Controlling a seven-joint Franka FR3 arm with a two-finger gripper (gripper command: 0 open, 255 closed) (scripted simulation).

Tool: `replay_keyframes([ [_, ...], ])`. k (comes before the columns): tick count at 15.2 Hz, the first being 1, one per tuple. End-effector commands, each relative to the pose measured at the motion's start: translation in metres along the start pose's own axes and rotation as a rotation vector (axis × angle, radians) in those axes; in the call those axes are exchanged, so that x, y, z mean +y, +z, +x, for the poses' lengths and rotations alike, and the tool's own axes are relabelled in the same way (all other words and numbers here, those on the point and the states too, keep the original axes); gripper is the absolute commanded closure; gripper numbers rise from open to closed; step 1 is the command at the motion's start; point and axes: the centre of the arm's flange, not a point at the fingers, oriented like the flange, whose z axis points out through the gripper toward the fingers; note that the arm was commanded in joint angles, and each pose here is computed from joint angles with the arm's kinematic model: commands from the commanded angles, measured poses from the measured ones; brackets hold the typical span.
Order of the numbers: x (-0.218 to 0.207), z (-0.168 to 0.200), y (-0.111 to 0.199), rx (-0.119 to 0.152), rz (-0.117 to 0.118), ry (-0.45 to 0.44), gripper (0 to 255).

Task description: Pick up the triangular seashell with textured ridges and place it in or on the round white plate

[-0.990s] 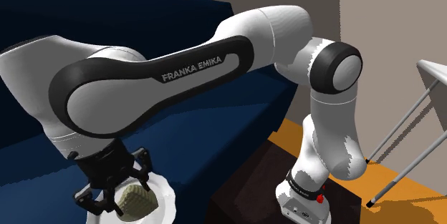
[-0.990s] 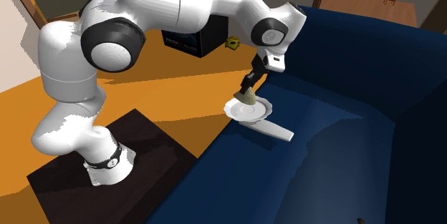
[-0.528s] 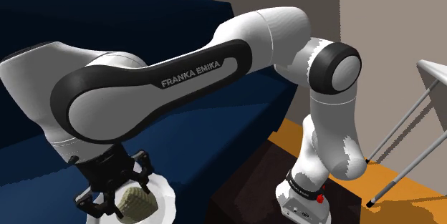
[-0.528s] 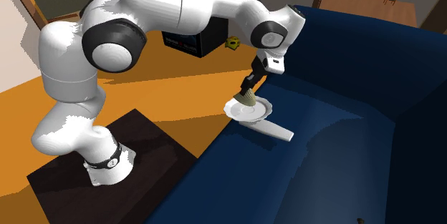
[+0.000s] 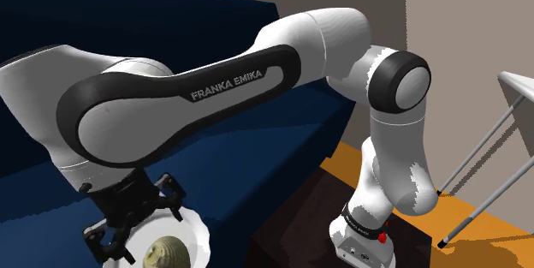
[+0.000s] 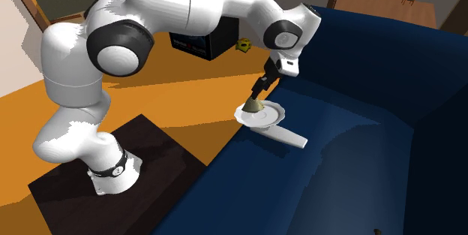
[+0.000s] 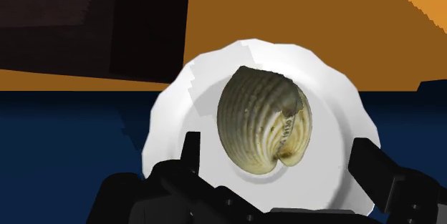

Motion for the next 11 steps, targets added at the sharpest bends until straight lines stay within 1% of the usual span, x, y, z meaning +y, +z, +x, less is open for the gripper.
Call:
replay_keyframes([
  [1, 0.0, 0.0, -0.021, 0.0, 0.0, 0.0, 0],
  [3, 0.0, 0.0, -0.044, 0.0, 0.0, 0.0, 0],
  [11, 0.0, 0.0, -0.044, 0.0, 0.0, 0.0, 0],
])
